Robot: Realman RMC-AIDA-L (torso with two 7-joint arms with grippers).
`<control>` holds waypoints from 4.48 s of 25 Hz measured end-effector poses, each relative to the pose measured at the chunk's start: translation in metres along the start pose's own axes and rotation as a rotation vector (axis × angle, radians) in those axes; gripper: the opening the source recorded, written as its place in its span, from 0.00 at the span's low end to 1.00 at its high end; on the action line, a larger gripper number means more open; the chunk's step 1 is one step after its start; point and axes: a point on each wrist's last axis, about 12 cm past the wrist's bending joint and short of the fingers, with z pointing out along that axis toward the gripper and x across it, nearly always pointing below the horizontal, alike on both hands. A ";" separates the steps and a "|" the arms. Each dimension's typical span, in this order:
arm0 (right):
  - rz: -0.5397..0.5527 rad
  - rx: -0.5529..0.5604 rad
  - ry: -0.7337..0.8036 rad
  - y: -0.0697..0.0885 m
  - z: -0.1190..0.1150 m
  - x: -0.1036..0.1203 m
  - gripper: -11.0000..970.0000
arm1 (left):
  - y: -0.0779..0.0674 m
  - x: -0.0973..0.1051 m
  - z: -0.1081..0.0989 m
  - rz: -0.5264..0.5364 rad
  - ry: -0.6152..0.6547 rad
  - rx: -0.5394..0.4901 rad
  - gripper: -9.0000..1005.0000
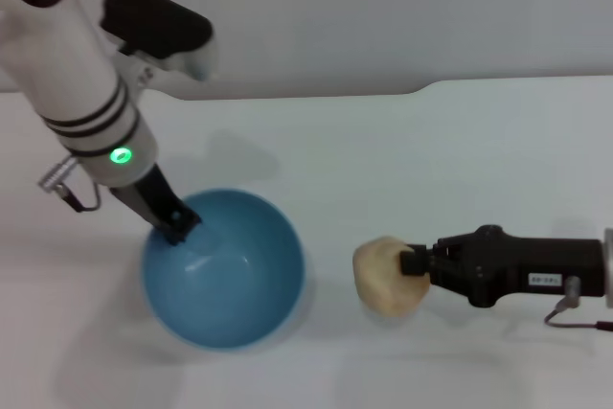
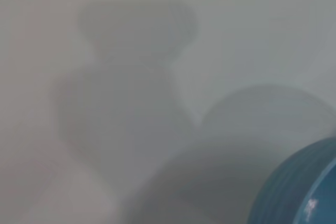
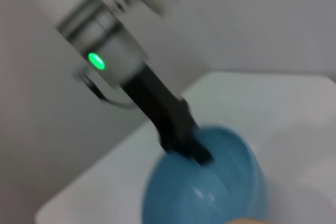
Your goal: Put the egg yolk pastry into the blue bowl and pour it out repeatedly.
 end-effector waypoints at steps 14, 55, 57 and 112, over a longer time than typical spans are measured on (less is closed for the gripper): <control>-0.129 -0.163 -0.006 0.019 0.019 -0.033 0.06 | -0.056 -0.024 -0.002 0.171 -0.012 0.127 0.02; 0.155 0.507 -0.793 -0.010 -0.142 0.065 0.47 | -0.058 -0.048 -0.002 0.161 -0.423 0.076 0.02; 0.188 0.551 -0.817 -0.006 -0.147 0.079 0.47 | -0.063 -0.047 -0.001 0.176 -0.477 0.066 0.02; 0.255 0.616 -0.830 -0.004 -0.144 0.102 0.47 | -0.117 0.031 0.018 0.287 -1.727 -0.516 0.02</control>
